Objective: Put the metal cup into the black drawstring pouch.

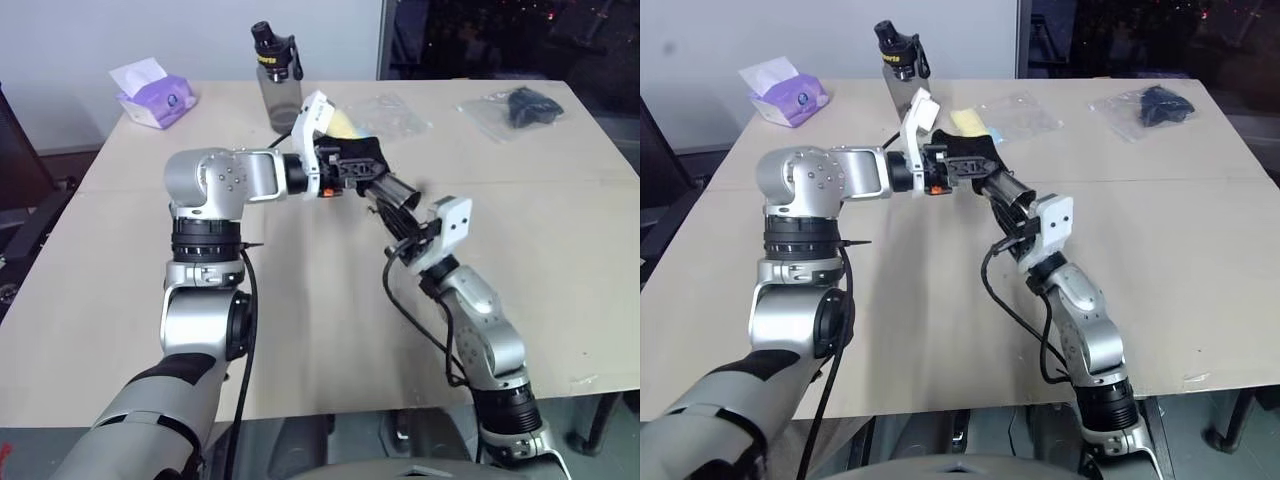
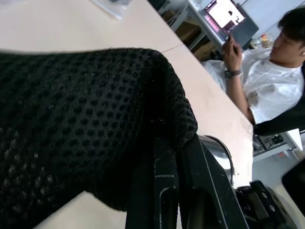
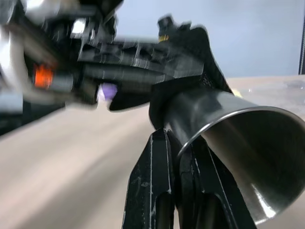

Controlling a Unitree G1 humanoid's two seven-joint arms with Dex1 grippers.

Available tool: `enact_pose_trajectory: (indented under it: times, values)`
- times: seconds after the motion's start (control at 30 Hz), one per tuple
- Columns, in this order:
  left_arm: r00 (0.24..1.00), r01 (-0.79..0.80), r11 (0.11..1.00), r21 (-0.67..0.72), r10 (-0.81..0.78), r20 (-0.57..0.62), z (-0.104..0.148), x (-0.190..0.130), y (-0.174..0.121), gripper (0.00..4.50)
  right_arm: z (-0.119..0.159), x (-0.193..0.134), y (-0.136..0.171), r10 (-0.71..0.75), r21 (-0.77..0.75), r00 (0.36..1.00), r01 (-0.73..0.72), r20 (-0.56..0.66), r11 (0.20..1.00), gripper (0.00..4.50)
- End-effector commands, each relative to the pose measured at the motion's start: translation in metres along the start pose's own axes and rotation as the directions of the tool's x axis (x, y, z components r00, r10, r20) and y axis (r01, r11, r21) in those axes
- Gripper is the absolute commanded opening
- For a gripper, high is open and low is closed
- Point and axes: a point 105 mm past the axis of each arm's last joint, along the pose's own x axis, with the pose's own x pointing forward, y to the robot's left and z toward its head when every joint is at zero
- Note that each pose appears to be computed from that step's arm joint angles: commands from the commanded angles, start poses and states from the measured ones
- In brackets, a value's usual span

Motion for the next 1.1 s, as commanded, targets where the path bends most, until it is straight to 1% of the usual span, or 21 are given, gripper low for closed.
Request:
enact_pose_trajectory:
  times: [0.03, 0.2, 0.33, 0.4, 0.43, 0.53, 0.6, 0.63, 0.67, 0.7, 0.73, 0.77, 0.83, 0.87, 0.9, 0.93, 0.97, 1.0, 1.03, 1.07, 1.1]
  values:
    - [0.999, 0.025, 0.999, 0.035, -0.026, 0.02, 0.011, -0.002, -0.011, 0.0, 0.026, 0.005, 0.008, 0.039, 0.075, 0.992, -0.048, 0.117, 0.996, 0.06]
    - [0.999, 0.041, 0.998, 0.039, -0.041, 0.01, 0.011, 0.0, -0.013, 0.0, 0.03, 0.006, 0.022, 0.127, 0.263, 0.98, -0.164, 0.151, 0.951, 0.06]
    - [0.998, 0.056, 0.998, 0.037, -0.056, 0.007, 0.011, 0.002, -0.015, 0.0, 0.036, 0.004, 0.028, 0.195, 0.441, 0.962, -0.262, 0.193, 0.858, 0.06]
    - [0.998, 0.069, 0.997, 0.032, -0.07, 0.006, 0.011, 0.002, -0.017, 0.0, 0.039, 0.005, 0.024, 0.184, 0.464, 0.962, -0.259, 0.202, 0.847, 0.06]
    - [0.997, 0.074, 0.997, 0.033, -0.074, 0.005, 0.011, 0.002, -0.018, 0.0, 0.039, 0.007, 0.021, 0.172, 0.449, 0.965, -0.244, 0.196, 0.859, 0.06]
    - [0.997, 0.077, 0.996, 0.035, -0.077, 0.003, 0.011, 0.002, -0.019, 0.0, 0.031, 0.014, 0.018, 0.178, 0.276, 0.975, -0.209, 0.134, 0.938, 0.06]
    - [0.997, 0.08, 0.996, 0.033, -0.08, 0.003, 0.011, 0.002, -0.02, 0.0, 0.029, 0.02, 0.012, 0.138, 0.155, 0.983, -0.157, 0.123, 0.975, 0.06]
    - [0.997, 0.08, 0.996, 0.03, -0.08, 0.004, 0.01, 0.003, -0.019, 0.0, 0.024, 0.023, 0.011, 0.147, 0.013, 0.986, -0.149, 0.082, 0.989, 0.06]
    - [0.997, 0.081, 0.996, 0.027, -0.081, 0.006, 0.01, 0.002, -0.019, 0.0, 0.016, 0.026, 0.01, 0.158, -0.167, 0.987, -0.152, 0.028, 0.974, 0.06]
    - [0.997, 0.081, 0.996, 0.024, -0.082, 0.008, 0.01, 0.002, -0.019, 0.0, 0.009, 0.027, 0.011, 0.181, -0.334, 0.983, -0.178, -0.021, 0.926, 0.06]
    - [0.997, 0.082, 0.996, 0.022, -0.082, 0.008, 0.009, 0.002, -0.02, 0.0, 0.002, 0.027, 0.008, 0.179, -0.458, 0.982, -0.187, -0.062, 0.869, 0.06]
    - [0.997, 0.082, 0.996, 0.02, -0.082, 0.009, 0.009, 0.002, -0.02, 0.0, -0.001, 0.028, 0.006, 0.174, -0.526, 0.982, -0.187, -0.076, 0.83, 0.06]
    - [0.997, 0.082, 0.996, 0.019, -0.082, 0.009, 0.008, 0.002, -0.02, 0.0, -0.002, 0.031, -0.001, 0.156, -0.68, 0.984, -0.171, -0.083, 0.713, 0.06]
    - [0.997, 0.08, 0.997, 0.017, -0.08, 0.012, 0.008, 0.002, -0.019, 0.0, -0.001, 0.032, -0.003, 0.156, -0.797, 0.984, -0.165, -0.09, 0.58, 0.06]
    - [0.997, 0.08, 0.997, 0.014, -0.08, 0.014, 0.008, 0.002, -0.019, 0.0, -0.001, 0.033, -0.007, 0.158, -0.9, 0.981, -0.165, -0.109, 0.405, 0.06]
    - [0.997, 0.08, 0.997, 0.013, -0.08, 0.016, 0.008, 0.002, -0.019, 0.0, -0.001, 0.033, -0.012, 0.147, -0.94, 0.983, -0.153, -0.112, 0.304, 0.06]
    - [0.997, 0.081, 0.997, 0.012, -0.081, 0.018, 0.008, 0.002, -0.019, 0.0, -0.001, 0.032, -0.017, 0.136, -0.956, 0.985, -0.14, -0.107, 0.258, 0.06]
    - [0.996, 0.084, 0.996, 0.011, -0.084, 0.02, 0.008, 0.002, -0.019, 0.0, -0.001, 0.031, -0.02, 0.129, -0.961, 0.986, -0.136, -0.108, 0.241, 0.06]
    - [0.996, 0.088, 0.996, 0.01, -0.088, 0.021, 0.008, 0.003, -0.02, 0.0, -0.004, 0.031, -0.021, 0.132, -0.959, 0.985, -0.142, -0.112, 0.247, 0.06]
    - [0.995, 0.092, 0.996, 0.008, -0.093, 0.021, 0.008, 0.003, -0.021, 0.0, -0.006, 0.03, -0.021, 0.133, -0.945, 0.985, -0.144, -0.109, 0.294, 0.06]
    - [0.995, 0.096, 0.995, 0.007, -0.097, 0.019, 0.007, 0.003, -0.022, 0.0, -0.006, 0.031, -0.02, 0.131, -0.919, 0.987, -0.137, -0.094, 0.369, 0.06]
